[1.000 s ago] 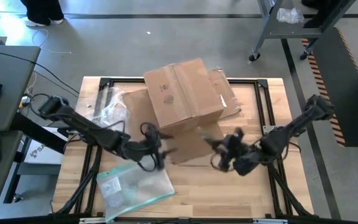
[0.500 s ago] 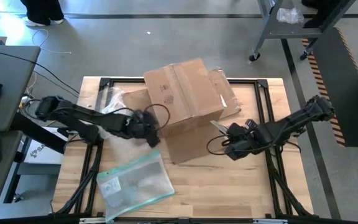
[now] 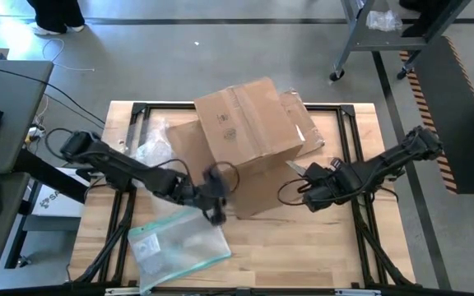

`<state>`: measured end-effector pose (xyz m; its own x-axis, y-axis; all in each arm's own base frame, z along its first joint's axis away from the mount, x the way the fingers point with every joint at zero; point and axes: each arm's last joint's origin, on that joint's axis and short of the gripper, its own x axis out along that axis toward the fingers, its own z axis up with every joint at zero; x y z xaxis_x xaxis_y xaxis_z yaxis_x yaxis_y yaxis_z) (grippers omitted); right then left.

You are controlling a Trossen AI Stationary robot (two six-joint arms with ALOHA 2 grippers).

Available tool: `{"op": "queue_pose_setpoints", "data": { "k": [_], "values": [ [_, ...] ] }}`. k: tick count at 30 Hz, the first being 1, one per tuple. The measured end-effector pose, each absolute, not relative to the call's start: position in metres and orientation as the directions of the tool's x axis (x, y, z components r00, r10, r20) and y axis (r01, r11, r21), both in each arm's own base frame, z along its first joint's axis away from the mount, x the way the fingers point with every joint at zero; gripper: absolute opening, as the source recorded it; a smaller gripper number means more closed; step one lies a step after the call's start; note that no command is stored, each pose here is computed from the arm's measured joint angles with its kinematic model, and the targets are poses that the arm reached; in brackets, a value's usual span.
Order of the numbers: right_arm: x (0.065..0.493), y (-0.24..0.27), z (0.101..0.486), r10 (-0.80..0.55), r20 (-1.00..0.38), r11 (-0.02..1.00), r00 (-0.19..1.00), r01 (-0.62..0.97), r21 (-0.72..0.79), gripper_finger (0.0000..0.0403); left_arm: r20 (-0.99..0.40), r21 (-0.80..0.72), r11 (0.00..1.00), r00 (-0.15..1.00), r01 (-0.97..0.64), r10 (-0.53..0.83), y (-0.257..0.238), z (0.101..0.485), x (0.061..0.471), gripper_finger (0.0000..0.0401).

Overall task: Unpack boxes
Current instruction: Break down cardboard box until it is fully flat

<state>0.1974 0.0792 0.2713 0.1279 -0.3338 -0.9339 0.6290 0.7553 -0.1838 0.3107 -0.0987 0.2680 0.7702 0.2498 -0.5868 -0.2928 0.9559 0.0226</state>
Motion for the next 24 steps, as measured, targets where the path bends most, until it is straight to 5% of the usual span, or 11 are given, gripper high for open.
{"op": "queue_pose_setpoints", "data": {
  "k": [4,11,20,24],
  "values": [
    [0.205,0.075,0.266,-0.343,-0.933,0.739,0.110,0.644,-0.195,0.0117,-0.632,0.239,0.845,0.584,-0.478,0.509,-0.058,0.286,0.303,0.0038],
    [0.217,0.072,0.260,-0.352,-0.928,0.752,0.124,0.628,-0.201,0.0117,-0.753,0.393,0.759,0.293,-0.519,0.589,0.021,0.266,0.289,0.0002],
    [0.214,0.078,0.260,-0.350,-0.927,0.766,0.134,0.610,-0.201,0.0117,-0.828,0.102,0.922,0.481,-0.374,0.287,-0.006,0.246,0.304,0.0000],
    [0.210,0.082,0.261,-0.359,-0.926,0.768,0.115,0.601,-0.223,0.0117,-0.731,-0.017,0.936,0.643,-0.352,0.229,-0.034,0.263,0.313,0.0000]
  ]
}}
